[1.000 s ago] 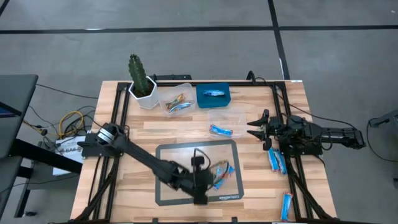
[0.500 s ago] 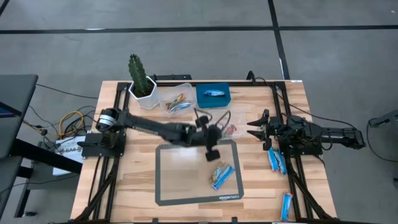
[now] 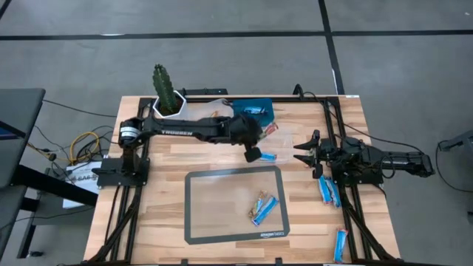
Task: Pick and place Granola Bars by type
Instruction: Put the red granola bar into the bottom transparent bin, then put the yellow granola bar into the top transparent bin
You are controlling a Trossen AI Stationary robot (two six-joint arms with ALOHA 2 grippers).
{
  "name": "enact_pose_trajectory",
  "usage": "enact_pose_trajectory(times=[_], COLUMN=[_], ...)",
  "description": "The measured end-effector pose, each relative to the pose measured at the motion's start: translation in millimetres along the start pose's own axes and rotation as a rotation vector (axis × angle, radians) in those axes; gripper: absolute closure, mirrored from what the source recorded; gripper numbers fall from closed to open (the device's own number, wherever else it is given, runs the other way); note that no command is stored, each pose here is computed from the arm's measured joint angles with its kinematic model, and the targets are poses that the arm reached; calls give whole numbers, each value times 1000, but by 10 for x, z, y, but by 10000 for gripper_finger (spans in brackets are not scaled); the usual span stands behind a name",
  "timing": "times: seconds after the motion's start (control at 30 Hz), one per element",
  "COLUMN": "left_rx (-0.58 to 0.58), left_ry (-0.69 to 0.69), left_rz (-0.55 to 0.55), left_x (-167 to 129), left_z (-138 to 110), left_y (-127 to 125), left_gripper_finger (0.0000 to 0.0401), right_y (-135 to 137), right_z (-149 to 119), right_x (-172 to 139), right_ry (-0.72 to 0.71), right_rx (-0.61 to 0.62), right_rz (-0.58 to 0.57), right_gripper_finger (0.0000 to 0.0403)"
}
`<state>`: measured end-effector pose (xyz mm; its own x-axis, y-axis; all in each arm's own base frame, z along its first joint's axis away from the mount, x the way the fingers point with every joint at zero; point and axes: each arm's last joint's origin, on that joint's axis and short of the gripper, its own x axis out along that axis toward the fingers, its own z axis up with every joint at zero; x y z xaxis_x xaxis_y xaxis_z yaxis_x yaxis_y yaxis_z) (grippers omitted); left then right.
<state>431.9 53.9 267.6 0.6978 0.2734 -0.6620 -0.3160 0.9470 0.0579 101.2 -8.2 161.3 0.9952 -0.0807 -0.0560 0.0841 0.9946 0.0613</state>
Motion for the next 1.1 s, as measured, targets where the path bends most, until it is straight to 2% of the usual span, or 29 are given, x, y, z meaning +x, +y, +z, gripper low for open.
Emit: enact_pose_trajectory(times=[0.27, 0.47, 0.63, 0.77, 0.9, 1.1], left_rx=[37, 57, 116, 123, 122, 119], left_ry=[-58, 7, 39, 55, 92, 87], left_rz=[-104, -138, -111, -48, -33, -37], left_x=[9, 344, 577, 644, 705, 724], left_z=[60, -107, -236, -275, -347, -349], left_y=[-18, -65, -87, -77, -68, -74], left_gripper_finger=[369, 369, 369, 367, 348, 292], right_y=[0, 0, 0, 0, 0, 0], right_z=[-1, 0, 2, 0, -1, -1], right_x=[0, 0, 0, 0, 0, 0], right_ry=[0, -1, -3, -1, 0, 0], right_rx=[0, 0, 0, 0, 0, 0], right_rz=[0, 0, 1, 0, 0, 0], right_gripper_finger=[233, 233, 233, 233, 233, 233])
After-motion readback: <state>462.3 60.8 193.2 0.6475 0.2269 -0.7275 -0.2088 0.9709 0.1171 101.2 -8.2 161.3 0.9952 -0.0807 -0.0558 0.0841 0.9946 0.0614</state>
